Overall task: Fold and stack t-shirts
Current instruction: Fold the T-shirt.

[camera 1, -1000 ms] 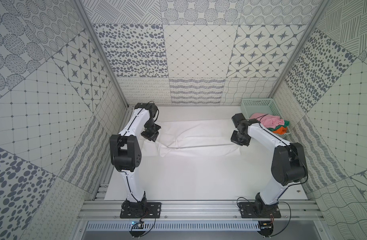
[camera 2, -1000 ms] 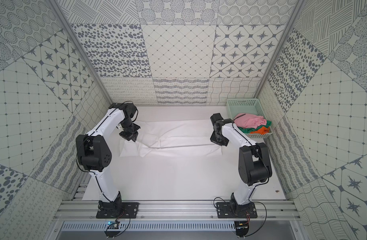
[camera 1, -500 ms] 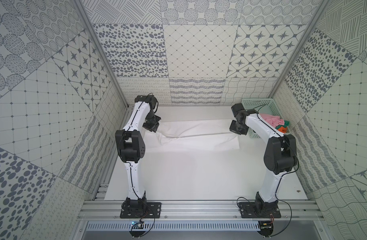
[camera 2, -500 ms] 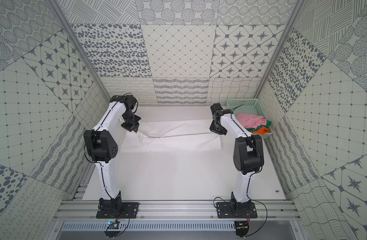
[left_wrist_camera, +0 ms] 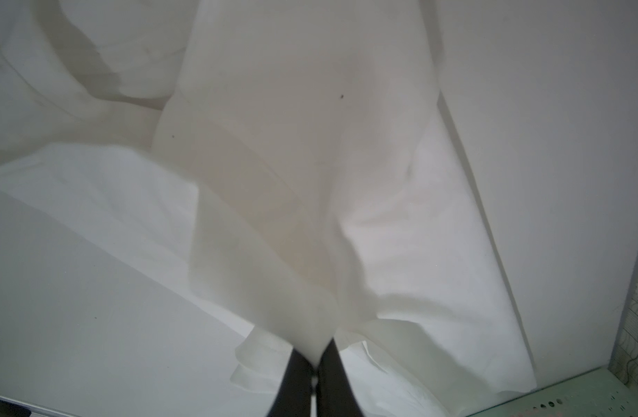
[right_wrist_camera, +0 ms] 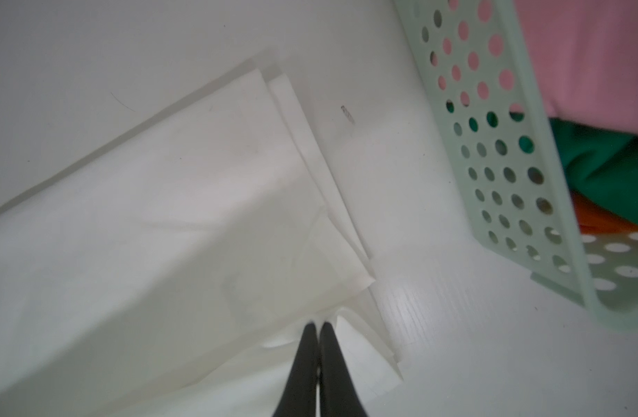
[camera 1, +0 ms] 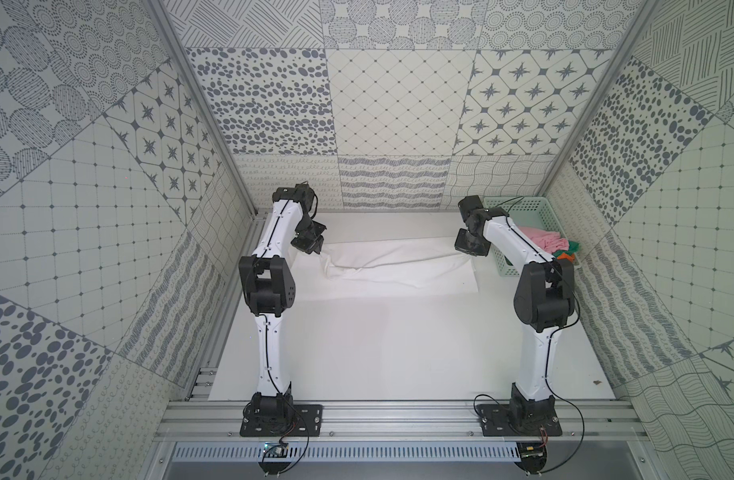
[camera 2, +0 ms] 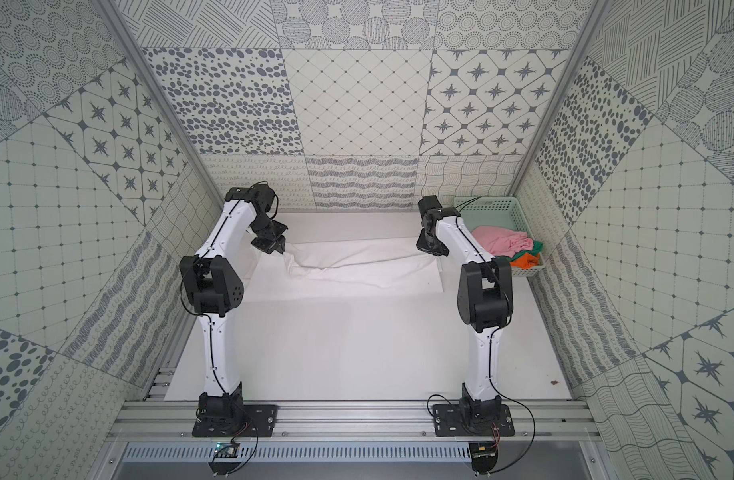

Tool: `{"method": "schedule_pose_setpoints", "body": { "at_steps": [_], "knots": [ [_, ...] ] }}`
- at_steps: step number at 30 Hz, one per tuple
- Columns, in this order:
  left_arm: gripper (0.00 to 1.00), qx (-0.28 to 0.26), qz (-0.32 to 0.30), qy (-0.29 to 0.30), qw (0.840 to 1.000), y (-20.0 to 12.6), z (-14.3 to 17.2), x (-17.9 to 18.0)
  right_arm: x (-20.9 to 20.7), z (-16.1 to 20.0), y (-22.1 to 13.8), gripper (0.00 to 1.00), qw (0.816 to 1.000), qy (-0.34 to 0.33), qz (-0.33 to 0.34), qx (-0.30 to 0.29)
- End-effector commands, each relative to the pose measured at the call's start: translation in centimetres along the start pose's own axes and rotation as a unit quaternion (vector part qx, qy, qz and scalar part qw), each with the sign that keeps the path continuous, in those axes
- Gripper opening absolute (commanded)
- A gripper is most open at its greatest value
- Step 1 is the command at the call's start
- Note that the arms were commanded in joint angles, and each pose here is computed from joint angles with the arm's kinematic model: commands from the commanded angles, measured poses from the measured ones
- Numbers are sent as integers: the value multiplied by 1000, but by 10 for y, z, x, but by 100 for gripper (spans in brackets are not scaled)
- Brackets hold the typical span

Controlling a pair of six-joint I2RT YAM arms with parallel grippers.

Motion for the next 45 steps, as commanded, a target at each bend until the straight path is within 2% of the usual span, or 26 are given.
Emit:
{"method": "schedule_pose_setpoints", "body": {
  "at_steps": [1, 7, 16, 17, 18, 19, 20, 21, 22, 23, 24, 27, 31, 36, 40, 45],
  "knots": [
    [0, -2, 70, 13, 997, -4, -13, -23, -1, -22, -5, 0, 999, 0, 5, -33],
    [0, -11, 85, 1, 996, -4, -25, -27, 1, -33, 3, 0, 999, 5, 7, -38],
    [0, -6, 67, -13, 998, 13, -33, -22, -4, -34, 24, 0, 999, -2, 25, -29],
    [11, -5, 67, -12, 998, 14, -34, -23, -4, -33, 26, 0, 999, -4, 28, -26],
    [30, -3, 66, -10, 998, 17, -34, -23, -5, -32, 29, 4, 999, -6, 29, -23],
    [53, 0, 68, -6, 998, 20, -34, -24, -4, -31, 31, 13, 999, -10, 28, -19],
    [82, 2, 72, 1, 997, 23, -35, -26, -4, -29, 33, 23, 999, -14, 26, -15],
    [96, 2, 75, 8, 997, 25, -35, -27, -2, -29, 32, 32, 1000, -20, 20, -13],
    [98, 1, 80, 19, 997, 26, -35, -30, 0, -29, 31, 36, 1000, -25, 12, -10],
    [99, -2, 86, 32, 996, 26, -36, -32, 1, -29, 28, 43, 1000, -28, 5, -10],
    [99, -6, 87, 39, 995, 25, -36, -33, 2, -30, 24, 44, 999, -30, -4, -11],
    [99, -14, 93, 51, 994, 20, -34, -34, 7, -37, 5, 44, 998, -36, -34, -28],
    [98, 4, 103, 46, 994, 17, -21, -28, 14, -46, -29, 44, 994, -43, -79, -54],
    [93, 15, 69, 37, 997, 26, 8, -5, 15, -48, -60, 44, 991, -43, -105, -75],
    [88, 28, 44, 23, 998, 44, 26, 14, 15, -43, -69, 44, 990, -46, -112, -76],
    [81, 33, 28, 26, 999, 61, 35, 15, 8, -37, -76, 44, 990, -48, -107, -77]
  ]
}}
Point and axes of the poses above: each gripper's point midway between its finger pads, its own y axis out along the fingers, its own x axis along the line the jaws close on, z = x × y, the point moved 5 cm from there along -y, back along the fingers, and after that the axes turned 4 degrees about y, right-handed, at the moved point
